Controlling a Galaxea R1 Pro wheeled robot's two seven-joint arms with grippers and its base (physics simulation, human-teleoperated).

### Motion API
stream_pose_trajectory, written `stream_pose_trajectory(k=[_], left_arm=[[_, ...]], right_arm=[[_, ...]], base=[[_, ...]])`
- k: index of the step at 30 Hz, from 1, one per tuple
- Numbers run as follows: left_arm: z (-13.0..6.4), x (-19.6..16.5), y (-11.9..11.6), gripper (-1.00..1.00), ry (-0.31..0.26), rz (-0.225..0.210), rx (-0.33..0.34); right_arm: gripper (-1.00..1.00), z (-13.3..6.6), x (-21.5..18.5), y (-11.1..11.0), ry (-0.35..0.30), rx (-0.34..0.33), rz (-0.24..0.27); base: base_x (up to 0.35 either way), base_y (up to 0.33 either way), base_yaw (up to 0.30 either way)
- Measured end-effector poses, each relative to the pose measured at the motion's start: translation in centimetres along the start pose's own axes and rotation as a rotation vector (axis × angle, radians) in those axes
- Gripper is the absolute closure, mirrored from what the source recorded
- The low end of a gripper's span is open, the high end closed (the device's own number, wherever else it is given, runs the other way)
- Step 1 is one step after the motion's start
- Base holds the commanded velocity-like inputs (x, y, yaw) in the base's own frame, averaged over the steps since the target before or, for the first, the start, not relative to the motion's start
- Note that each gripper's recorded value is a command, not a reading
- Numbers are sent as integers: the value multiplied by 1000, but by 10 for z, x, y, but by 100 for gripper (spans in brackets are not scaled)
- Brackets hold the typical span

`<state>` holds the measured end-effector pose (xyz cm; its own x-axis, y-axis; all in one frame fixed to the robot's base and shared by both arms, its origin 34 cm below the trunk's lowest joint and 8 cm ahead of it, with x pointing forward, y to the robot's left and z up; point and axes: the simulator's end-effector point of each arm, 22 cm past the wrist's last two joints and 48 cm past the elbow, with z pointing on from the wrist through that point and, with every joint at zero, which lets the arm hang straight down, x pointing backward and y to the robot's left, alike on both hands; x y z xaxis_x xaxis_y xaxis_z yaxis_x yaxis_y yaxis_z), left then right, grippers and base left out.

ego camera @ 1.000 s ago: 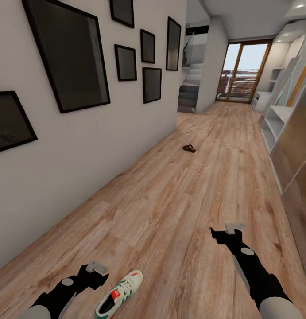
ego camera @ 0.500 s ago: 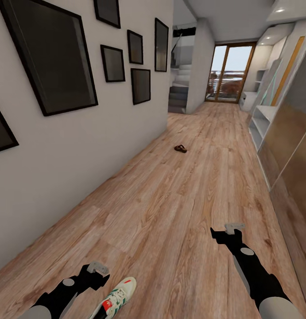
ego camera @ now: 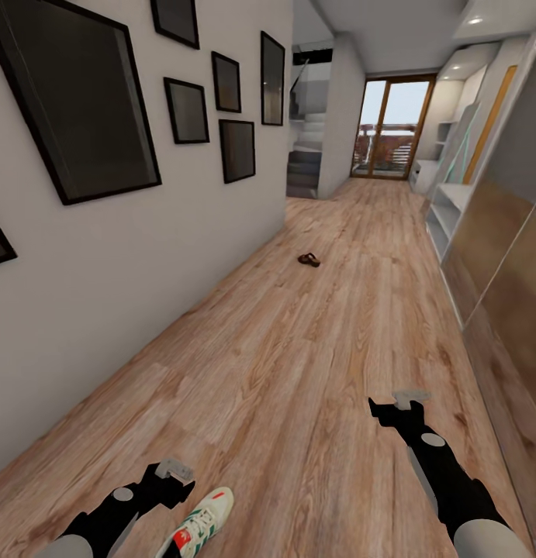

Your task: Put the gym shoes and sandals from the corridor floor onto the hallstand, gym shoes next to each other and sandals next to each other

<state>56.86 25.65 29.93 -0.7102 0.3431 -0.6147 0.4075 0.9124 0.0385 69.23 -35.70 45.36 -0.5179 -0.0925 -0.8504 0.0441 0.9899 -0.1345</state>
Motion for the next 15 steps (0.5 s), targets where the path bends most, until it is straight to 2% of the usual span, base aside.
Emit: stream_pose_trajectory(k=[6,15], left_arm=[[3,4,-1,-100,1,0,1],[16,20,-4,-100,0,0,1]], right_arm=[[-100,1,4,1,-1,0,0],[-100,7,24,3,-1,1,2]], base=[[0,0,-86],[0,0,-18]])
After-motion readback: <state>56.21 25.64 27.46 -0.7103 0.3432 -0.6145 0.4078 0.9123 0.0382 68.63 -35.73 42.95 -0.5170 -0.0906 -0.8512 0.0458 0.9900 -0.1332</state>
